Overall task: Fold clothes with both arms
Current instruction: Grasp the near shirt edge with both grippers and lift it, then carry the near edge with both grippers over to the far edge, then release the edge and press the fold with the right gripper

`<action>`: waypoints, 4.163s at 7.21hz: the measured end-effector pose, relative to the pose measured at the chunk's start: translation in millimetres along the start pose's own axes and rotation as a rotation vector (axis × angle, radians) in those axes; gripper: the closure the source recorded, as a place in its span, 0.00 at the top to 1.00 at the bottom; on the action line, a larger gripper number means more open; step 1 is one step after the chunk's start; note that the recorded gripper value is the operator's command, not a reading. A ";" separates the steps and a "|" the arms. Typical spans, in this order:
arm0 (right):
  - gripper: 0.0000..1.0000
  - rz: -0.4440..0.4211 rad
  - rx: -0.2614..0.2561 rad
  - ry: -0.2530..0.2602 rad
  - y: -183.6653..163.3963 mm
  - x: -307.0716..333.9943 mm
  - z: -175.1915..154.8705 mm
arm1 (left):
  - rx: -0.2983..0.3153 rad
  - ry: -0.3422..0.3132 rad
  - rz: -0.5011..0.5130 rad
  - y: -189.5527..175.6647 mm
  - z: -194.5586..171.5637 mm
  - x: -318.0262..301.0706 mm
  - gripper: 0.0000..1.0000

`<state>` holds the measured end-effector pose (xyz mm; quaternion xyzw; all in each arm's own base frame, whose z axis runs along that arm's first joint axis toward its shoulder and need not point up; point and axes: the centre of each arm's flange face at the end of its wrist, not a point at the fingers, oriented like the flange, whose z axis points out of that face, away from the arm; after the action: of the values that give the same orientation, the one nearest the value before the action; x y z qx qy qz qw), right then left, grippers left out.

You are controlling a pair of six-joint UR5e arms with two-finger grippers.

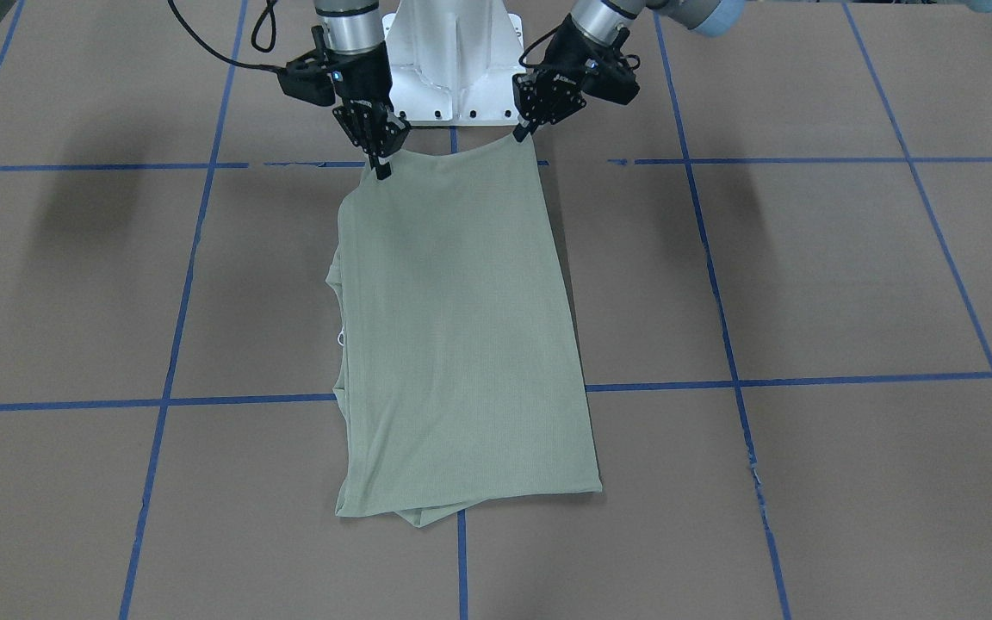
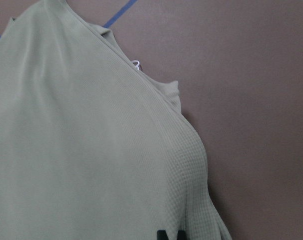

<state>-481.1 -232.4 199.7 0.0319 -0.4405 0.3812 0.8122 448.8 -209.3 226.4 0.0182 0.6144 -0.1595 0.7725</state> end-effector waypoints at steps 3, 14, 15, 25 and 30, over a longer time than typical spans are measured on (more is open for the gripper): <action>0.00 -0.042 -0.026 0.006 -10.8 -0.1 -65.0 | -0.061 -0.023 0.022 2.3 -77.1 40.0 0.00; 0.00 -0.142 0.160 0.028 -98.2 -141.1 153.6 | 0.292 -0.315 0.235 -235.3 99.1 38.8 0.00; 0.00 -0.143 0.161 0.035 -101.9 -151.4 159.8 | 0.296 -0.327 0.249 -243.0 105.7 37.5 0.00; 1.00 -0.218 0.135 0.071 -143.5 -186.4 163.8 | 0.270 -0.364 0.375 -307.1 107.4 59.7 1.00; 1.00 -0.431 0.039 0.104 -80.6 -172.9 164.0 | 0.180 -0.303 0.500 -341.8 64.9 33.6 1.00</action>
<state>-597.9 -455.2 194.7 0.1215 -0.3735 0.2085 0.8957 424.8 -555.5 267.6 0.2133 0.4519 -0.0193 0.8660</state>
